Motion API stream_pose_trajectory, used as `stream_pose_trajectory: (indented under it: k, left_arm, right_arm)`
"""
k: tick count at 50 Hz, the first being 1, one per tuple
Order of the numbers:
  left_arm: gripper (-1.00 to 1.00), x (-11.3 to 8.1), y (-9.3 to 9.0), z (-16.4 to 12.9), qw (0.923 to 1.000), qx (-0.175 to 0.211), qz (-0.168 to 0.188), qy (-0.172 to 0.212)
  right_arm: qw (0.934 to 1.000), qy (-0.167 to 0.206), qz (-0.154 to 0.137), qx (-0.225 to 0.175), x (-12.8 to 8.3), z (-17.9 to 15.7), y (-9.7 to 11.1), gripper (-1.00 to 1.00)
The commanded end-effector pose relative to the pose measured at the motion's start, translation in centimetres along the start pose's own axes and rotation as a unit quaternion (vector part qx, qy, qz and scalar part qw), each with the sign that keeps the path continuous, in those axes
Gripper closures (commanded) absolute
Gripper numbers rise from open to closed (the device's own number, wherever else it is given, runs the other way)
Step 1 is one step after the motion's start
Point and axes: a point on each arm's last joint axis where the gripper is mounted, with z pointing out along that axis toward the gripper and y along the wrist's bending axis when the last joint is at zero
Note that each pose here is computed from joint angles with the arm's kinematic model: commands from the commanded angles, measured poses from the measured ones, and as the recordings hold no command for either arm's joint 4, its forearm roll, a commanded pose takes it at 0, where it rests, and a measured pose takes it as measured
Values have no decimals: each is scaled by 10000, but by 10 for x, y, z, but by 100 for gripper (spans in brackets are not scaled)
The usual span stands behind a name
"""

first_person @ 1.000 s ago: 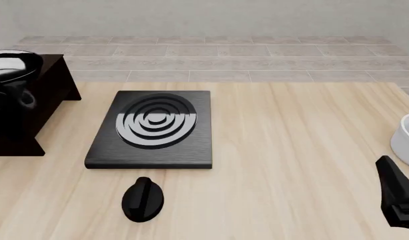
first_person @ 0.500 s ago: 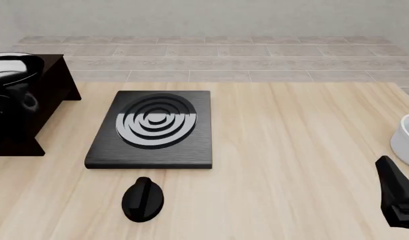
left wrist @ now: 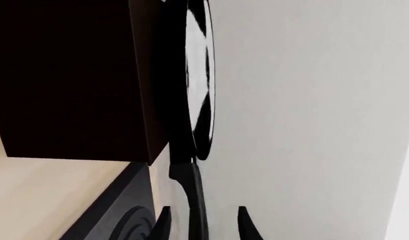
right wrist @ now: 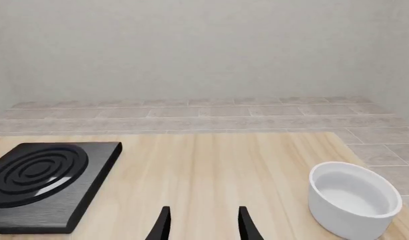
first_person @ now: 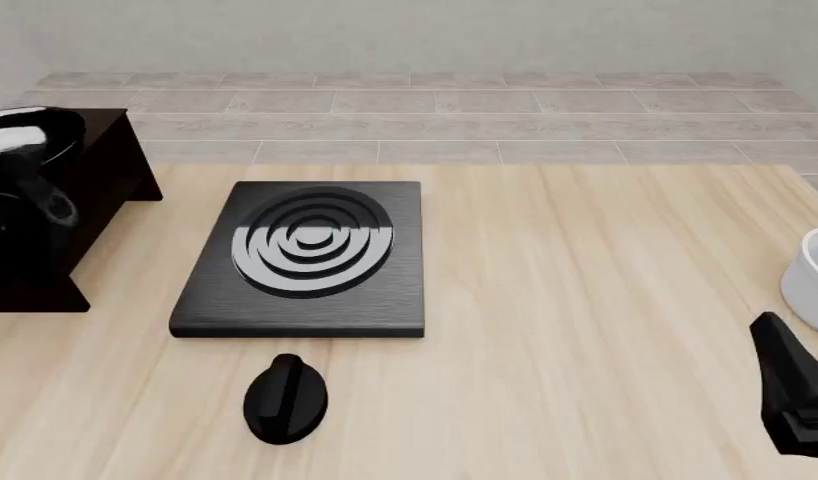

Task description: Put the frying pan on top of the cabinet.

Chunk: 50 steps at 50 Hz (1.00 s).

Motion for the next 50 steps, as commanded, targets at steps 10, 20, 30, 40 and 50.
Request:
stream_pose_trajectory:
  k: [10, 20, 30, 40, 50]
  left_arm:
    - [-100, -3, 1, 0, 9999, -34, 130, -27]
    - [-100, -3, 2, -1, 9999, -33, 130, -42]
    - [-100, -5, -1, -10, 9999, 18, 134, -87]
    - [-100, -7, -7, -24, 9997, 157, 118, -132]
    - [-100, -9, -13, -33, 9995, 243, 109, -181]
  right_arm:
    - [10000, 9, 2, 2, 0, 0, 0, -100]
    - [10000, 10, 9, 3, 0, 0, 0, -100]
    - [10000, 6, -4, -2, 0, 0, 0, -100]
    - [10000, 7, -19, -8, 0, 0, 0, -100]
    - [10000, 12, -20, -10, 0, 0, 0, -100]
